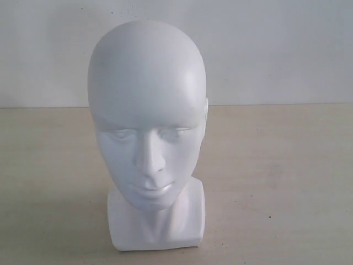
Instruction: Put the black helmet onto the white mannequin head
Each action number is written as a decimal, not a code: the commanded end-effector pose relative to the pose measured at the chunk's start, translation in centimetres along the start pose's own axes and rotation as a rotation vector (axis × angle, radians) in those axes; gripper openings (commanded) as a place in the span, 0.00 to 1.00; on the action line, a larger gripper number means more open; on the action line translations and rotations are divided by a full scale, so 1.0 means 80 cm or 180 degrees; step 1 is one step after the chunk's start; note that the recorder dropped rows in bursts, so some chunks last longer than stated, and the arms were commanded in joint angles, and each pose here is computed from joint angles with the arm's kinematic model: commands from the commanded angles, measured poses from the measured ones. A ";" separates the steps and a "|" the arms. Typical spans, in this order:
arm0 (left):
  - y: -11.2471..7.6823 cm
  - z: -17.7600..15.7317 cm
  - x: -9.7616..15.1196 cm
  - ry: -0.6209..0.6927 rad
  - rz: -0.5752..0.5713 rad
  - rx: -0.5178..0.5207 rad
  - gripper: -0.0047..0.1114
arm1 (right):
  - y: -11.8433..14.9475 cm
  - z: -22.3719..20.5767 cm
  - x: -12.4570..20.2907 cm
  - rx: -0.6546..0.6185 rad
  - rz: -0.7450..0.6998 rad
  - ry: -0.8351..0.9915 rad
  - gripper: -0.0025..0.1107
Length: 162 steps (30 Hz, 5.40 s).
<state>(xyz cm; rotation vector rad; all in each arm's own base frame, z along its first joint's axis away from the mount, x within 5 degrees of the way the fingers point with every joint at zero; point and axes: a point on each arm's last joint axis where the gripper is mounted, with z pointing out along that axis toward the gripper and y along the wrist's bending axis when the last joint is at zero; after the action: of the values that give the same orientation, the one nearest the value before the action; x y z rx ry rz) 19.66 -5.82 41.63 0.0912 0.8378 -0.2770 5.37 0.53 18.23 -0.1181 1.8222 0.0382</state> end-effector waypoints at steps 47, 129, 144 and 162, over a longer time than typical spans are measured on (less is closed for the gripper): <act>-0.034 -0.027 -0.030 -0.0303 -0.2893 0.1282 0.08 | 0.000 -0.001 -0.001 0.0008 0.0011 -0.0030 0.02; -0.056 -0.038 -0.066 0.0143 -0.3794 0.2049 0.08 | 0.000 -0.001 -0.001 0.0005 0.0018 -0.0030 0.02; -0.094 0.040 -0.020 0.0591 -0.3692 0.2479 0.08 | 0.000 -0.001 -0.001 0.0005 0.0018 -0.0030 0.02; -0.138 0.063 -0.002 0.0418 -0.3905 0.2543 0.08 | 0.000 -0.001 -0.001 0.0005 0.0018 -0.0030 0.02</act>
<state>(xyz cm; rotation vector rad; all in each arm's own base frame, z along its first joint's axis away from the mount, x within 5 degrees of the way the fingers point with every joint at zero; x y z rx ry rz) 21.12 -18.04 43.66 0.3236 0.9343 -1.7352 5.37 0.54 18.23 -0.1145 1.8225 0.0427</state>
